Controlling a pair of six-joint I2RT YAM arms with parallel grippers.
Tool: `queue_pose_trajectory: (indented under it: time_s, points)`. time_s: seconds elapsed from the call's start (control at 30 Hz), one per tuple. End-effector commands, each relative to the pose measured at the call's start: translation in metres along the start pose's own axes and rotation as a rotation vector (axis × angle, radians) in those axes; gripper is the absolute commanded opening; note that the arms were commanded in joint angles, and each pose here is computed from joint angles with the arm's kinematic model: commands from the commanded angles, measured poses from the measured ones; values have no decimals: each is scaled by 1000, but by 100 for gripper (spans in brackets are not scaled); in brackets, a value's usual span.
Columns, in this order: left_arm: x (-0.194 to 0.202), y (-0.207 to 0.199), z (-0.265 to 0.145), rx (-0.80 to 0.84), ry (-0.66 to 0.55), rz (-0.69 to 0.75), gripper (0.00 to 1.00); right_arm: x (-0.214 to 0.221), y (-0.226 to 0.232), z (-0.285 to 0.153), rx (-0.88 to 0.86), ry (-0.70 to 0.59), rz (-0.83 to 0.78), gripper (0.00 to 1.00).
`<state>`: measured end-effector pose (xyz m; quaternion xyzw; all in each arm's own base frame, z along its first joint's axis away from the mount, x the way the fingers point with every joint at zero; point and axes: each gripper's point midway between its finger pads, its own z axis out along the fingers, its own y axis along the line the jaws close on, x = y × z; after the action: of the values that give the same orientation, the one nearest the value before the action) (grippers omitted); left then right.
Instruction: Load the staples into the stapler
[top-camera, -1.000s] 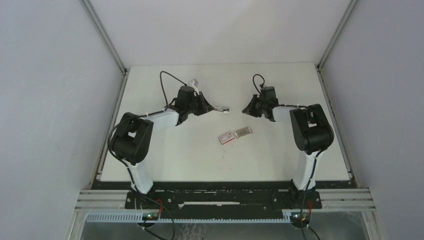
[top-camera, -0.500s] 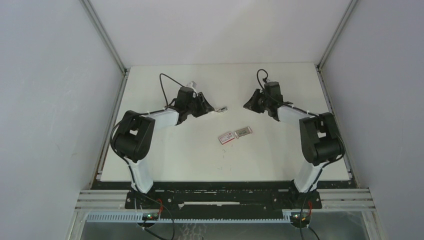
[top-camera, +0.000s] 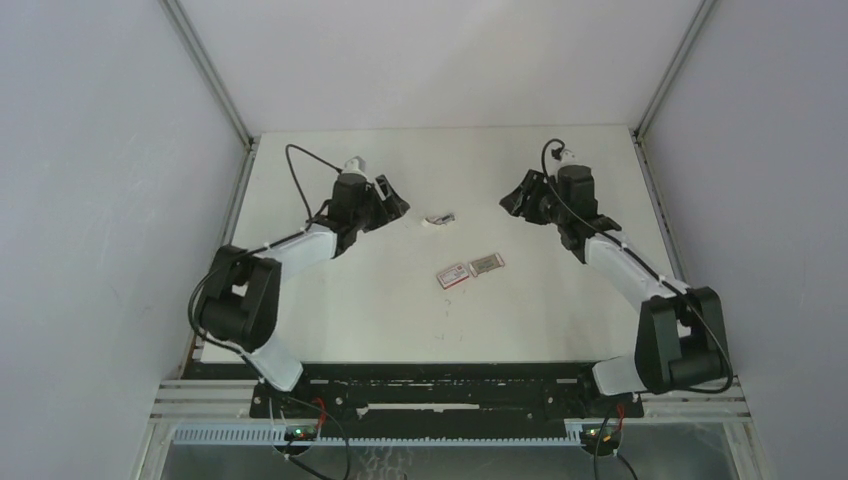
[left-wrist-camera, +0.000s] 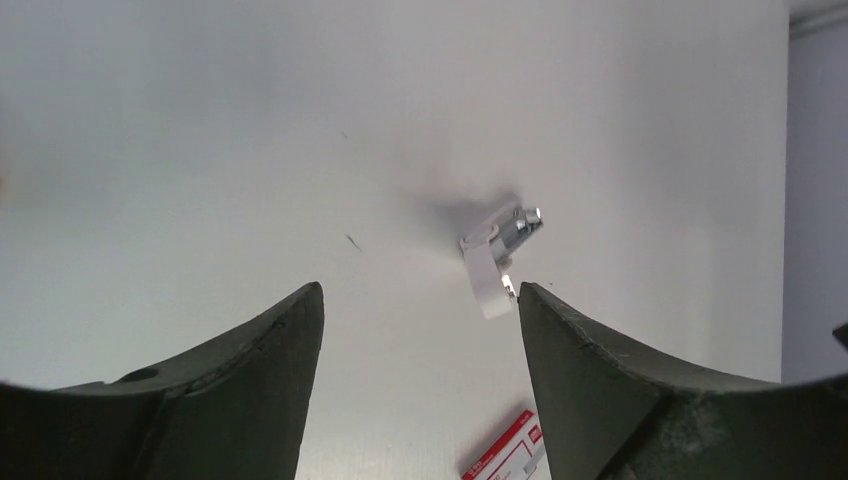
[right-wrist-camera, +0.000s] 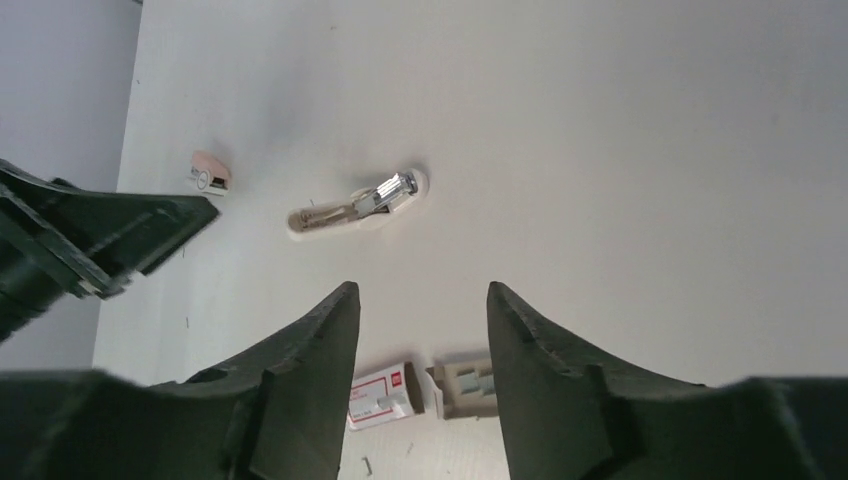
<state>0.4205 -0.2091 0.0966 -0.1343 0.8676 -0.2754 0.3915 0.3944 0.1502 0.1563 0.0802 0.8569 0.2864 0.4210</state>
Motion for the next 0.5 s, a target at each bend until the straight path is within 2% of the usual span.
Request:
queue_pose_trajectory:
  time_s: [0.0,0.23,0.47]
  points:
    - [-50,24,-32,-118,-179,-1,76,-17,-3,-28,13,-91,-70,52]
    - [-63,95,-46,-313,-256,-146,76,-15,-6,-48,12,-112,-110,60]
    - [-65,131,-45,-420,-265,-213,75,-13,-3,-52,-12,-102,-114,64]
